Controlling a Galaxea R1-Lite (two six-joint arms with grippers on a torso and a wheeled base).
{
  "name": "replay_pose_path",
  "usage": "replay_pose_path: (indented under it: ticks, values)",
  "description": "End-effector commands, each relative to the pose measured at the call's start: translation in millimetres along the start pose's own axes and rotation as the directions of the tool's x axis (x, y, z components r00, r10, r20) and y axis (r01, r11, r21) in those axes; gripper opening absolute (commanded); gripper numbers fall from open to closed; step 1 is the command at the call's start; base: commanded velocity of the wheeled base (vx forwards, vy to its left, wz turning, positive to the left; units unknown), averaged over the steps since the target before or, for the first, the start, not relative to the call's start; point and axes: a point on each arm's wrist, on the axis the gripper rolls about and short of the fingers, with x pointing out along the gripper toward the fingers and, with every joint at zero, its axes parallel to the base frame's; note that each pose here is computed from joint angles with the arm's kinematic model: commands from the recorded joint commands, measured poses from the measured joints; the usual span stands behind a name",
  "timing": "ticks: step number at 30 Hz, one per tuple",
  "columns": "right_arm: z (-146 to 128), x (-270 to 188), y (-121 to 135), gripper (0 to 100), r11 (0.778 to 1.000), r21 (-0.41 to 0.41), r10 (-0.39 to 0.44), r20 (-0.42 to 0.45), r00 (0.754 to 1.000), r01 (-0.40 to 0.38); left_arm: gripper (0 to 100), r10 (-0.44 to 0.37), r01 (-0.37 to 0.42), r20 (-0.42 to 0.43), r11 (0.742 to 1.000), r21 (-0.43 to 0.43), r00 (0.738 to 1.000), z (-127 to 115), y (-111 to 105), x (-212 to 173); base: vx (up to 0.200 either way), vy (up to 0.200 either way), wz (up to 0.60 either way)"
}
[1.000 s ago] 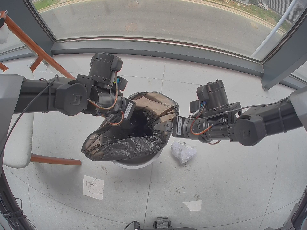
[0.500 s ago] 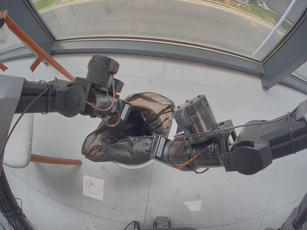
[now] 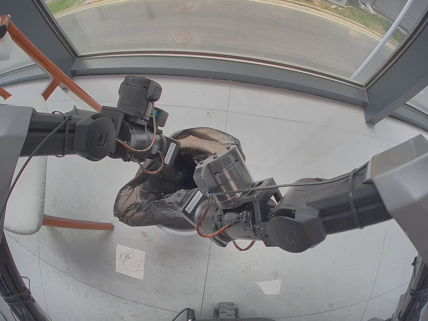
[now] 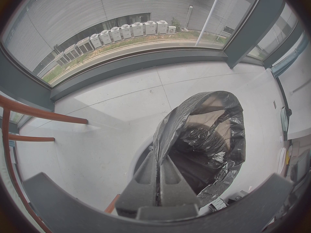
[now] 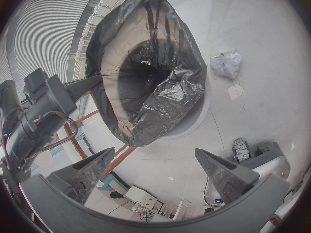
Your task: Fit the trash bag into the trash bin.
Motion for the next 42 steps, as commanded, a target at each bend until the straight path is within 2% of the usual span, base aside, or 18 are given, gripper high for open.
replay_pose_path:
  ticks: [1, 9, 16, 19, 24, 29, 30, 36, 39, 42]
  values:
    - [3.2, 20.9, -7.4, 100, 1.0, 0.011, -0.027, 0.005, 1.0, 0.027, 0, 0.008, -0.008, 0.009, 1.0, -0.006, 1.0, 1.2, 3.1, 0.1, 0.0, 0.0, 0.0]
    - [13.4, 37.7, -0.6, 100, 0.998, 0.061, -0.002, 0.03, 1.0, 0.001, 0, 0.013, -0.013, 0.015, 1.0, -0.011, 1.0, -0.1, 4.5, 1.4, 0.0, 0.0, 0.0]
    - [18.3, 61.9, -12.8, 100, 0.997, 0.074, -0.041, 0.056, 0.998, 0.037, 0, 0.016, -0.016, 0.016, 1.0, -0.011, 1.0, 0.2, 5.3, 1.3, 0.0, 0.0, 0.0]
    - [26.9, 74.9, -17.7, 100, 0.995, 0.088, -0.059, 0.105, 0.993, 0.05, 0, 0.016, -0.015, 0.013, 1.0, -0.01, 1.0, -0.5, 5.0, 2.1, 0.0, 0.0, 0.0]
    - [51.7, 75.9, -8.3, 100, 0.993, 0.116, -0.013, 0.159, 0.987, -0.005, 0, 0.011, -0.01, 0.008, 1.0, -0.007, 1.0, -2.0, 3.5, 2.0, 0.0, 0.0, 0.0]
    - [63.4, 72.1, 0.9, 100, 0.991, 0.125, 0.022, 0.19, 0.982, -0.046, 0, 0.01, -0.01, 0.014, 1.0, -0.008, 1.0, -0.3, 3.7, 1.9, 0.0, 0.0, 0.0]
    - [63.8, 71.3, 1.8, 0, 0.991, 0.125, 0.024, 0.193, 0.981, -0.049, 0, 0.007, -0.007, 0.013, 1.0, -0.007, 1.0, -0.9, 3.0, 2.0, 0.0, 0.0, 0.0]
    - [58.9, 68.0, 4.2, 0, 0.992, 0.114, 0.022, 0.183, 0.983, -0.044, 0, 0.006, -0.006, 0.007, 1.0, -0.006, 1.0, -2.5, 2.6, 2.6, 0.0, 0.0, 0.0]
    - [52.5, 67.0, 1.9, 0, 0.995, 0.102, -0.025, 0.156, 0.987, 0.009, 0, 0.01, -0.009, 0.013, 1.0, -0.009, 1.0, -1.0, 4.2, 2.2, 0.0, 0.0, 0.0]
    - [46.8, 57.8, 7.9, 0, 0.996, 0.084, -0.031, 0.139, 0.99, 0.02, 0, 0.008, -0.007, 0.01, 1.0, -0.008, 1.0, -1.8, 3.9, 2.5, 0.0, 0.0, 0.0]
